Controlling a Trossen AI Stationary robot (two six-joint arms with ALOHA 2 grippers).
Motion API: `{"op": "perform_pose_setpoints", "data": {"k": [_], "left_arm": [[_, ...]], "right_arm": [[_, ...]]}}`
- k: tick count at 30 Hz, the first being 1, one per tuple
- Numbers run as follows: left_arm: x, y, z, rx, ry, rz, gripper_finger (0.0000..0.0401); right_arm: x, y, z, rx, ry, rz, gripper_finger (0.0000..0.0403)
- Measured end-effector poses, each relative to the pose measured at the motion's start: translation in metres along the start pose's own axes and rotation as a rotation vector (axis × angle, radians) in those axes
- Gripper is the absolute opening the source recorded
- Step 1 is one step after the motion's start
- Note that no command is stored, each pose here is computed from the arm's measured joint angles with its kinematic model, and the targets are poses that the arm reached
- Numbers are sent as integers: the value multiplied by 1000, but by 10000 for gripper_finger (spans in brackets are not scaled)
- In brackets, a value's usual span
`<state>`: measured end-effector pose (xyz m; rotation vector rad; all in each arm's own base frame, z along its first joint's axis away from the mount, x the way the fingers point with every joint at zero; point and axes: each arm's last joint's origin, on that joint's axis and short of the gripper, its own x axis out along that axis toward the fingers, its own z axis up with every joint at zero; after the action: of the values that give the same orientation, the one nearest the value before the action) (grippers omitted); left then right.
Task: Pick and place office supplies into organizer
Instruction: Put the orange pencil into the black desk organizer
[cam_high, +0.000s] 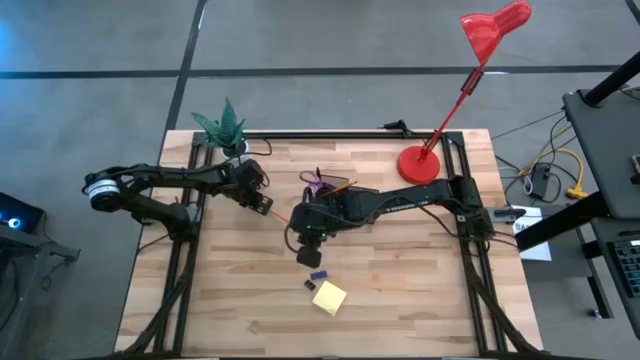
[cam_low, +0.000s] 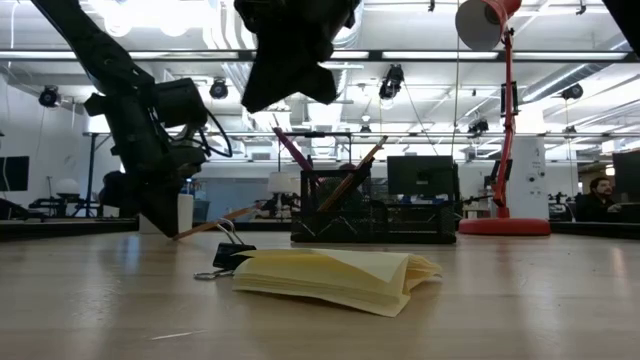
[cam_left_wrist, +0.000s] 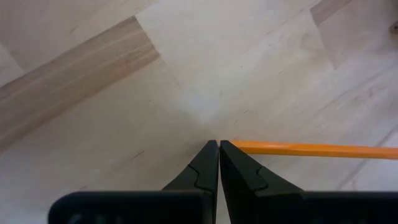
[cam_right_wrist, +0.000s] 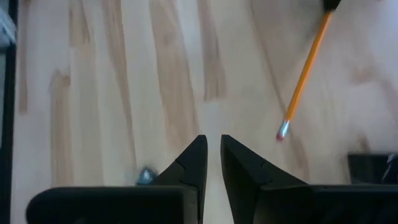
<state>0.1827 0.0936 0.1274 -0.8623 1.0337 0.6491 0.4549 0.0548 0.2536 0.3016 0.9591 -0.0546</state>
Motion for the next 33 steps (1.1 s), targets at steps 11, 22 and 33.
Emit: {"op": "perform_pose_setpoints", "data": {"k": [11,22,33], "left_arm": [[1,0,-1,1,7,1,0],[0,0,-1,5,6,0,0],[0,0,-1,3,2,-7,0]], "right_arm": [[8,8,-11,-152,-35,-179,72],[45,-6,-37,-92,-147,-348,157],[81,-12,-55,-27,-101,-339,189]]}}
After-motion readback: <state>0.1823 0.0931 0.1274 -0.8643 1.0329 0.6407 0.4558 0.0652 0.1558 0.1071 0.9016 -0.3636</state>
